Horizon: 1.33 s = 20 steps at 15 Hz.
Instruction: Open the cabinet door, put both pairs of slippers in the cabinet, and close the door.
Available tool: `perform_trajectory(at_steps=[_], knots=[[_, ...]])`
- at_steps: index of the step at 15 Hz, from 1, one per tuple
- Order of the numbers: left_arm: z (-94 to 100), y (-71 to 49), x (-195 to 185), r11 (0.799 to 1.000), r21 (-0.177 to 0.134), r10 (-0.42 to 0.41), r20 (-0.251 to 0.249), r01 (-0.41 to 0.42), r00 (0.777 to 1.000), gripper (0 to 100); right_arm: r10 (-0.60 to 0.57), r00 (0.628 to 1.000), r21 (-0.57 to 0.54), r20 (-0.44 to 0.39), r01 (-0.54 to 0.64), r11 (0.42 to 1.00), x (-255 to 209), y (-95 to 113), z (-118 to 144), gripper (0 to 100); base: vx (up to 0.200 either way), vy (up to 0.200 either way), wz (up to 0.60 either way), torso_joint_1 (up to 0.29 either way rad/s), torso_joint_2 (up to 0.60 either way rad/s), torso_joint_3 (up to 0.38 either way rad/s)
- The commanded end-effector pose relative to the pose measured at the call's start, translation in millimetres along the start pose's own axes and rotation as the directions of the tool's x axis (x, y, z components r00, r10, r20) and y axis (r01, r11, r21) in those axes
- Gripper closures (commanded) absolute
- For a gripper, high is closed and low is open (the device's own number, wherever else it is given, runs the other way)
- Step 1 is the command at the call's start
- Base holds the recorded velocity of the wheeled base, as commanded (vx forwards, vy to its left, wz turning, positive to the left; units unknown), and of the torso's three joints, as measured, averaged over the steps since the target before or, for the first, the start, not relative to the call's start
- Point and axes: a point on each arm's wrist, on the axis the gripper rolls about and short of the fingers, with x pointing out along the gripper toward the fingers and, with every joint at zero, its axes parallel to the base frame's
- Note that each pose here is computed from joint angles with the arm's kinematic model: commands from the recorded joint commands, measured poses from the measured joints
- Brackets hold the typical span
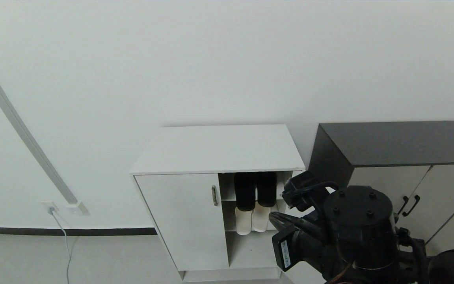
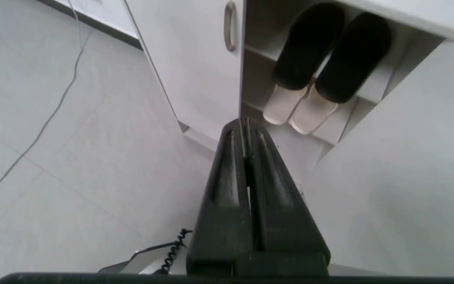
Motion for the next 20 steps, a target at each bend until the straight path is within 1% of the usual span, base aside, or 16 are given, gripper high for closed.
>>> perform_trajectory(at_steps=[1, 5, 7, 8, 14, 18, 20], knots=[[0.0, 0.0, 0.1, 1.0, 0.0, 0.0, -0.001, 0.0, 1.0, 100, 0.001, 1.0, 0.002, 0.008, -0.001, 1.0, -1.9, -0.8, 2.1, 100, 0.0, 0.0, 0.0, 0.173, -0.36, -0.178], [0.0, 0.0, 0.1, 1.0, 0.0, 0.001, -0.001, -0.001, 1.0, 100, 0.004, 1.0, 0.008, 0.021, -0.004, 1.0, -4.7, -1.5, 5.1, 100, 0.0, 0.0, 0.0, 0.164, -0.35, -0.189], [0.0, 0.0, 0.1, 1.0, 0.0, 0.0, -0.001, 0.0, 1.0, 100, 0.008, 0.998, 0.023, 0.055, -0.009, 1.0, -8.6, -2.8, 10.9, 100, 0.0, 0.0, 0.0, 0.166, -0.35, -0.198], [0.0, 0.0, 0.1, 1.0, 0.0, 0.0, -0.001, 0.0, 1.0, 100, 0.007, 0.998, 0.024, 0.06, -0.008, 1.0, -10.4, -4.1, 11.3, 100, 0.0, 0.0, 0.0, 0.154, -0.35, -0.178], [0.0, 0.0, 0.1, 1.0, 0.0, 0.003, -0.001, -0.003, 1.0, 100, 0.006, 0.999, 0.008, 0.043, -0.007, 1.0, -9.7, -5.8, 6.9, 100, 0.0, 0.0, 0.0, 0.133, -0.28, -0.144], [0.0, 0.0, 0.1, 1.0, 0.0, 0.0, -0.001, 0.0, 1.0, 100, 0.007, 0.999, 0.003, 0.036, -0.007, 1.0, -8.2, -5.3, 5.4, 100, 0.0, 0.0, 0.0, 0.0, 0.0, 0.0], [0.0, 0.0, 0.1, 1.0, 0.0, 0.001, -0.001, -0.001, 1.0, 100, 0.004, 0.999, 0.006, 0.036, -0.004, 1.0, -7.9, -6.1, 5.5, 100, 0.0, 0.0, -0.6, 0.005, 0.0, -0.002]])
